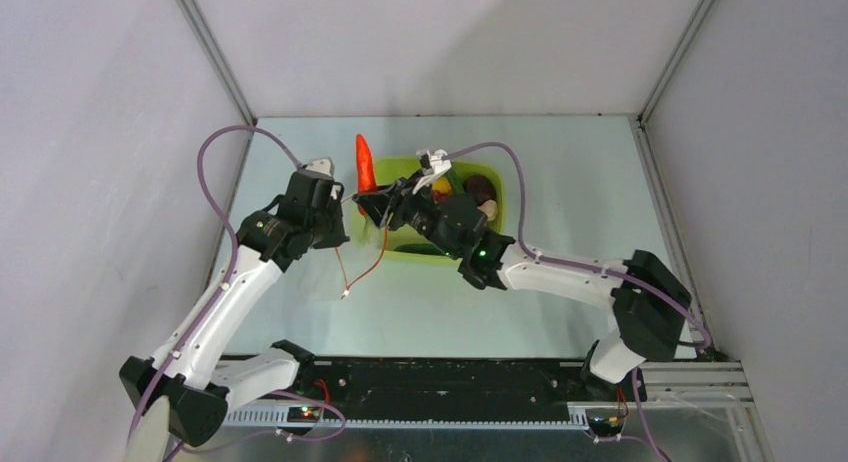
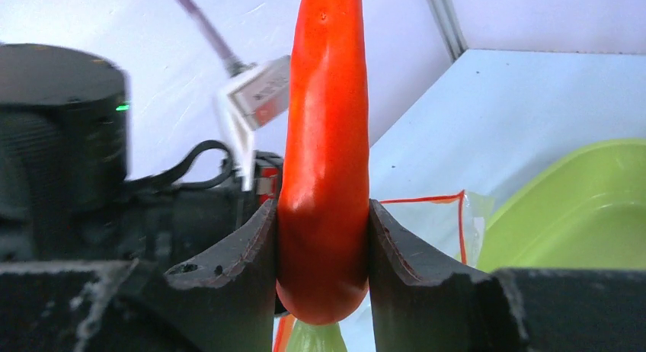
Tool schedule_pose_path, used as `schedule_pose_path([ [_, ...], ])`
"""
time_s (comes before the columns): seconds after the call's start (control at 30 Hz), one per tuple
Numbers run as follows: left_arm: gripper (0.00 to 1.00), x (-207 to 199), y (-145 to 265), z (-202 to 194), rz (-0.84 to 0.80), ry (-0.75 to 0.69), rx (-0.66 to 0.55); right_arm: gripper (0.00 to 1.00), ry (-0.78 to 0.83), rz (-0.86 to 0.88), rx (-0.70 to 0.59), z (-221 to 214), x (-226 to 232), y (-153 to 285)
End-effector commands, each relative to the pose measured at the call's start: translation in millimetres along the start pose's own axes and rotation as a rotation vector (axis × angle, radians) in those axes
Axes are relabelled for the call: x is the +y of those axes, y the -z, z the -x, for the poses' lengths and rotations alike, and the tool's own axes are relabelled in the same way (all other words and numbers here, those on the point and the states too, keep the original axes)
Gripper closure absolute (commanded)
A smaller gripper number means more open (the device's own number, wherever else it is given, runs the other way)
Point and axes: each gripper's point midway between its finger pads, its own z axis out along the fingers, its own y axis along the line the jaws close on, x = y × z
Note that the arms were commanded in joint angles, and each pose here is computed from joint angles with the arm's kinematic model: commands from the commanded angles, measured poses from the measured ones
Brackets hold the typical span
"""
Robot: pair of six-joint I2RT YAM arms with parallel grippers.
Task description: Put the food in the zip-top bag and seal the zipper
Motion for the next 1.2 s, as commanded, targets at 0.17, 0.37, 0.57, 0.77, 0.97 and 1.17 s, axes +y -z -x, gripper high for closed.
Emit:
schedule_pose_path([
  [0.17,1.0,-5,9,8,-0.07,0.061,-0.043,0.83,-0.067,-0.072,-0.216,-2,-7,-22],
  [0.37,1.0,-11,8,9,-0.126,0.089,-0.037,0.71,0.006,-0.098,-0.186,-24,-7,-23],
  [0.57,1.0,-12,8,10,-0.145,0.117,-0.036,0.45,0.075,-0.119,-0.165,-36,0,-19],
  [0.77,1.0,-9,10,11,-0.144,0.126,-0.051,0.28,0.11,-0.144,-0.164,-39,0,-16],
  [0.97,1.0,-8,10,12,-0.141,0.127,-0.053,0.18,0.123,-0.164,-0.163,-37,-3,-15],
  [1.17,1.0,-3,13,15,-0.117,0.123,-0.071,0.01,0.218,-0.18,-0.148,-22,-2,-7],
])
